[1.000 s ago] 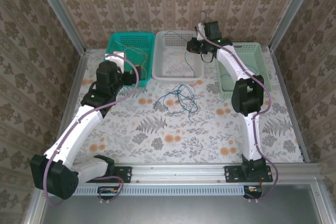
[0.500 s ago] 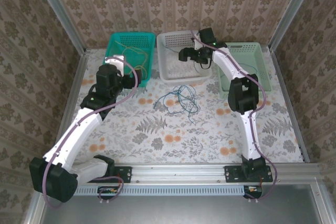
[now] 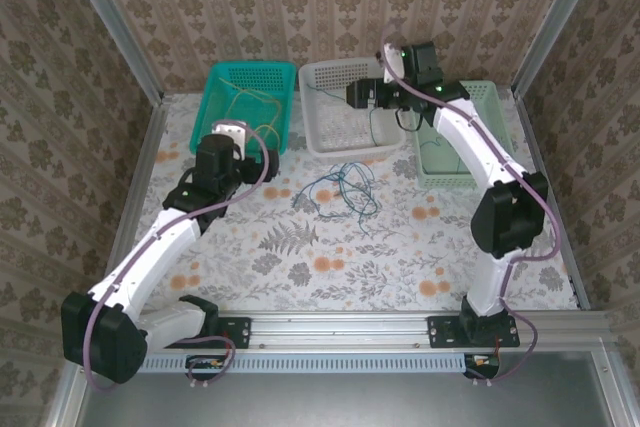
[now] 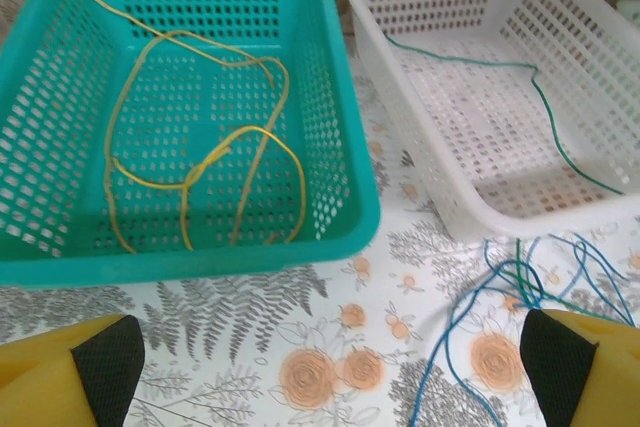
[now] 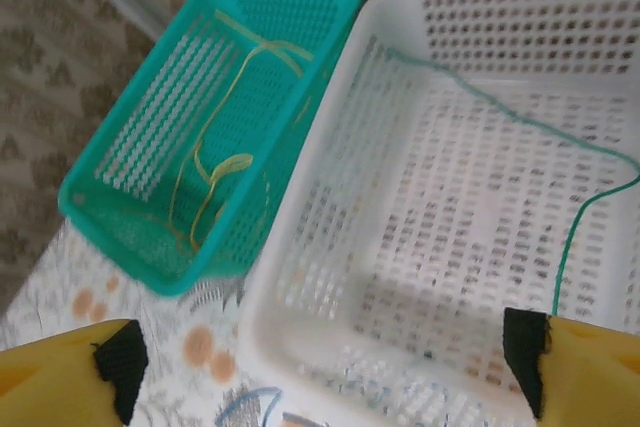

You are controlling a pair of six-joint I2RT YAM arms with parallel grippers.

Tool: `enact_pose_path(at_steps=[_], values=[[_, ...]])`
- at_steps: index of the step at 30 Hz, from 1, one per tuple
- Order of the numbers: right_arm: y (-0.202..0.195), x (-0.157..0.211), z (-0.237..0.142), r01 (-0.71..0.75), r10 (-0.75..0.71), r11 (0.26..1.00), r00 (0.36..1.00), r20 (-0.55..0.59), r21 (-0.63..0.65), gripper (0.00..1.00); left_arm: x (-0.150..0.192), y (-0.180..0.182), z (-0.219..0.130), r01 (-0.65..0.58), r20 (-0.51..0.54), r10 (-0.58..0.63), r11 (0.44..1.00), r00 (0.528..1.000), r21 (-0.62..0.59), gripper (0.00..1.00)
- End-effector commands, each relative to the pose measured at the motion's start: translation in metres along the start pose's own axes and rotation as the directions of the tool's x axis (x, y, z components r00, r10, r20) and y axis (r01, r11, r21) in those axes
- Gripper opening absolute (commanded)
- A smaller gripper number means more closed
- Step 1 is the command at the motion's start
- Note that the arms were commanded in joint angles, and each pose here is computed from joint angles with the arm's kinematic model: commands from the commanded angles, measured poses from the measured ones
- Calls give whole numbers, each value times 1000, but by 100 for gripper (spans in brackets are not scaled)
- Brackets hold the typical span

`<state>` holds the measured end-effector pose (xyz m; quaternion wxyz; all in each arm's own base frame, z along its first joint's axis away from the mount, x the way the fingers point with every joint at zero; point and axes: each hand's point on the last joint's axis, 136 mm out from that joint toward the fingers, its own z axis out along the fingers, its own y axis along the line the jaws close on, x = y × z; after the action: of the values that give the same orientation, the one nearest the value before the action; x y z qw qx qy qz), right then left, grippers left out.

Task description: Untangle the cables

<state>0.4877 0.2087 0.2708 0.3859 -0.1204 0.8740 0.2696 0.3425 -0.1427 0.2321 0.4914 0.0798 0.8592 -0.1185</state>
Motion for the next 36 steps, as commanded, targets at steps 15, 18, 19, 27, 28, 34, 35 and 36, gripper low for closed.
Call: enact_pose_path(at_steps=[15, 18, 19, 27, 28, 34, 35, 36], values=[[-45, 241, 9, 56, 53, 975, 878, -476, 213, 51, 71, -46, 35, 69, -208, -40, 988, 977, 137, 100], [-47, 256, 10, 64, 58, 972, 866, -496, 226, 51, 74, -47, 36, 70, -215, -39, 988, 976, 138, 100], [-49, 261, 10, 68, 61, 970, 862, -504, 234, 51, 74, -47, 37, 72, -215, -41, 988, 976, 136, 100], [-58, 286, 23, 57, 94, 965, 835, -542, 256, 44, 74, -49, 36, 72, -215, -41, 988, 976, 138, 100], [-58, 286, 25, 57, 95, 964, 839, -536, 260, 42, 74, -49, 36, 69, -215, -38, 988, 976, 137, 100], [-63, 287, 34, 74, 97, 955, 836, -540, 286, 38, 75, -49, 36, 66, -218, -35, 988, 975, 136, 100], [-65, 288, 36, 81, 95, 953, 835, -543, 292, 37, 75, -50, 36, 64, -218, -33, 988, 975, 138, 100], [-67, 289, 37, 89, 94, 950, 834, -544, 300, 34, 76, -50, 36, 64, -221, -32, 989, 975, 137, 100]])
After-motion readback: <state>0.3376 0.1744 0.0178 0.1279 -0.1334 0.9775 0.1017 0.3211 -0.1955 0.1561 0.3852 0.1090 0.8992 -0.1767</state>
